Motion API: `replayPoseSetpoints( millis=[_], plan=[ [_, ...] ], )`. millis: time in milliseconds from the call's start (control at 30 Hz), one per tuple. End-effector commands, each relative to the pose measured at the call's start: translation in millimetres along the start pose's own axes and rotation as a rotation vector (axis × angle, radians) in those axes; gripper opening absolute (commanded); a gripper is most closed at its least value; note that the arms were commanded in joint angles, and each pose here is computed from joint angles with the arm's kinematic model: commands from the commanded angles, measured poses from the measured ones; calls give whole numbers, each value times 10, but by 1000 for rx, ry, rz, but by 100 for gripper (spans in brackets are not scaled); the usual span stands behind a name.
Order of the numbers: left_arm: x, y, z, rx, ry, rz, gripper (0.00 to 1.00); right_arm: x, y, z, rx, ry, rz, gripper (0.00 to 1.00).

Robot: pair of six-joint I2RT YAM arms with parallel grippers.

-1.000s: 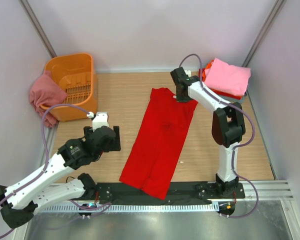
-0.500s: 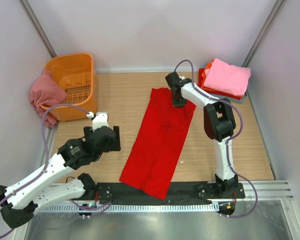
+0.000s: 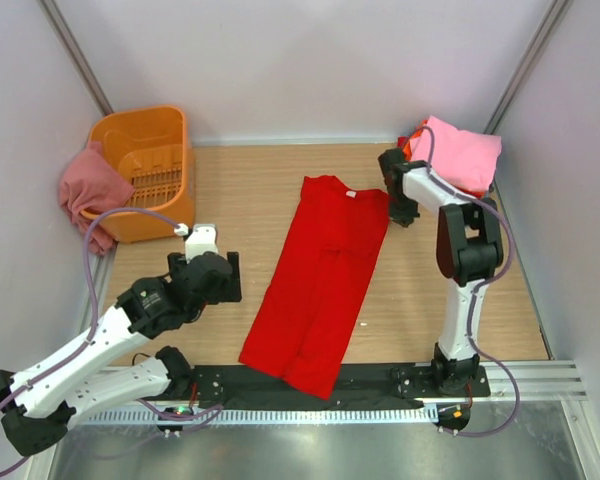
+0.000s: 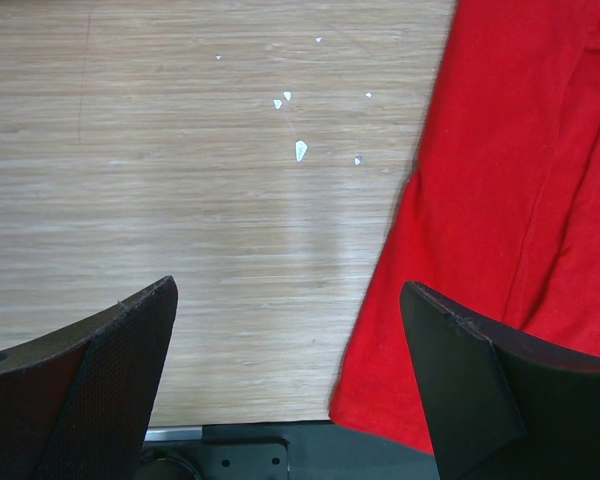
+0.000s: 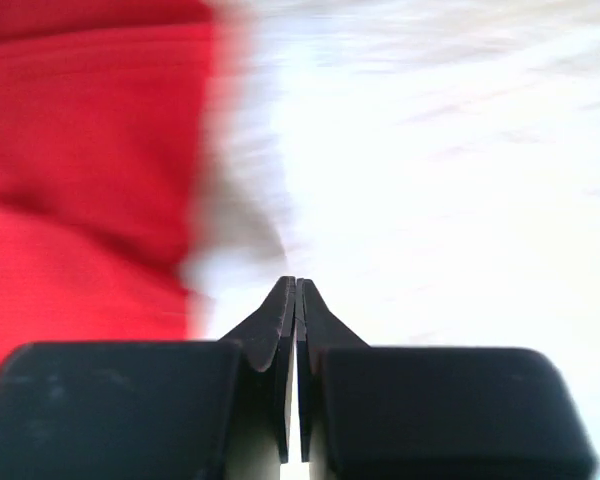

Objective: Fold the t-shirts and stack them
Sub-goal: Fold the tshirt

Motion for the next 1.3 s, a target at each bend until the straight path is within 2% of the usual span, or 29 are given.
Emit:
replayPoseSetpoints(
  millis=[0, 33, 67, 167, 200, 267, 400, 600, 867, 967, 1100, 1133, 1167, 1233, 1267],
  plan=[
    [24, -25, 59, -22, -30, 21, 93, -521, -305, 158, 65, -141, -2, 13],
    [37, -35, 56, -21, -28, 24, 93, -597, -271, 164, 70, -153, 57, 19],
    [54, -50, 52, -18, -22, 30, 93, -654, -259, 168, 76, -165, 91, 37],
    [184, -152, -21, -14, 15, 38, 93, -788, -145, 159, 103, -203, 251, 64],
    [222, -185, -49, -14, 29, 35, 93, -795, -119, 186, 117, -216, 289, 67],
    [348, -279, -133, -9, 67, 36, 93, -771, -18, 166, 125, -192, 372, 70],
    [544, -383, -272, -21, 105, 44, 93, -654, 90, 179, 140, -173, 414, 71],
    [791, -498, -537, -44, 172, 9, 93, -443, 159, 185, 159, -136, 407, 72],
    [1005, -439, -832, -24, 229, 49, 90, -134, 212, 56, 154, -58, 340, 72],
    [1035, -448, -916, -40, 254, 28, 89, -40, 244, 30, 155, -43, 346, 66],
    [1092, -475, -1071, -79, 301, -12, 87, 99, 333, 45, 149, -22, 368, 49],
    [1108, -448, -1144, -79, 326, -6, 86, 128, 357, 62, 147, -22, 377, 37],
    [1118, -439, -1175, -84, 335, -3, 85, 117, 378, 171, 140, -48, 389, 29],
    [1122, -415, -1241, -96, 359, 3, 81, 287, 456, 226, 110, -20, 384, 12],
    [1117, -417, -1251, -101, 363, 1, 81, 251, 444, 410, 98, -38, 384, 10]
  ],
)
Point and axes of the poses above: each gripper's point midway between its finger pads, its own x axis out along the fingers, its own y axis along the line the jaws close on, z = x × y, the point moved 7 cm from there along -x, back along the fingers, and after that the axes turned 9 degrees about -x, right-handed, at the moved point
